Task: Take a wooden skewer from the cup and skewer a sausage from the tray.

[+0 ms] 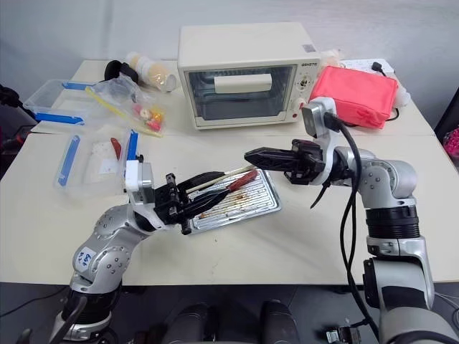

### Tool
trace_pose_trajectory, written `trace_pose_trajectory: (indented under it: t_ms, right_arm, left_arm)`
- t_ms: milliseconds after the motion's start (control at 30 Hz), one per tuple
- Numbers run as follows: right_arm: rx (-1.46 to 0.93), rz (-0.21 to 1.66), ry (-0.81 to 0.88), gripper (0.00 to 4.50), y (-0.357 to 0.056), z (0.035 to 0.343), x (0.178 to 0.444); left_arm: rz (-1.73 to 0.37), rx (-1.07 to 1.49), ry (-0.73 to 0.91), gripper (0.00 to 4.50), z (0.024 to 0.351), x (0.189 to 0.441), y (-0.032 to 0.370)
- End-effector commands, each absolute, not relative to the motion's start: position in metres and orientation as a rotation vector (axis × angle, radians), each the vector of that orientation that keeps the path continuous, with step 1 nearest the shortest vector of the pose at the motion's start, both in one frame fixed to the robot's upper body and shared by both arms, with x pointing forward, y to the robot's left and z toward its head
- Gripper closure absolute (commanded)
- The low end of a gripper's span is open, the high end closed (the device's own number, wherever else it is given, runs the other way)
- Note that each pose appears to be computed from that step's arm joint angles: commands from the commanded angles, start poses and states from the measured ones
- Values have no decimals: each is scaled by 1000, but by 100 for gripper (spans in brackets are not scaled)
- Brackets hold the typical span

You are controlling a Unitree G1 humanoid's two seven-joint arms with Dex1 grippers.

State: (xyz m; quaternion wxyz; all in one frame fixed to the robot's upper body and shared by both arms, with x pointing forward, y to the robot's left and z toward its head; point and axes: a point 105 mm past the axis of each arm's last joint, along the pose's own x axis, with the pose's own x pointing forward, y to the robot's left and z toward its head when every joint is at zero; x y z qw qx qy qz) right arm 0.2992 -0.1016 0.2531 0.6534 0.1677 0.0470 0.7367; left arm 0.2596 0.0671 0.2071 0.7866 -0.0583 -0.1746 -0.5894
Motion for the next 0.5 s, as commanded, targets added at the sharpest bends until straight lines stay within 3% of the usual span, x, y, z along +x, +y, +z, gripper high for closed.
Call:
trace_pose_trajectory:
  t_ms: [33, 100, 267, 500]
  right_arm:
    - [328, 1686, 70, 450, -105, 262, 296]
    - [327, 1689, 75, 450, -104, 261, 295]
    - [325, 1690, 74, 450, -104, 260, 295]
    - [326, 1614, 105, 450, -105, 255, 304]
  left_arm:
    - [-1298, -98, -425, 268, 215, 252, 64]
    - [-1295, -100, -428, 305, 216, 253, 65]
    - [-1295, -106, -432, 448, 216, 252, 65]
    - [-1266, -118, -444, 448, 220, 255, 67]
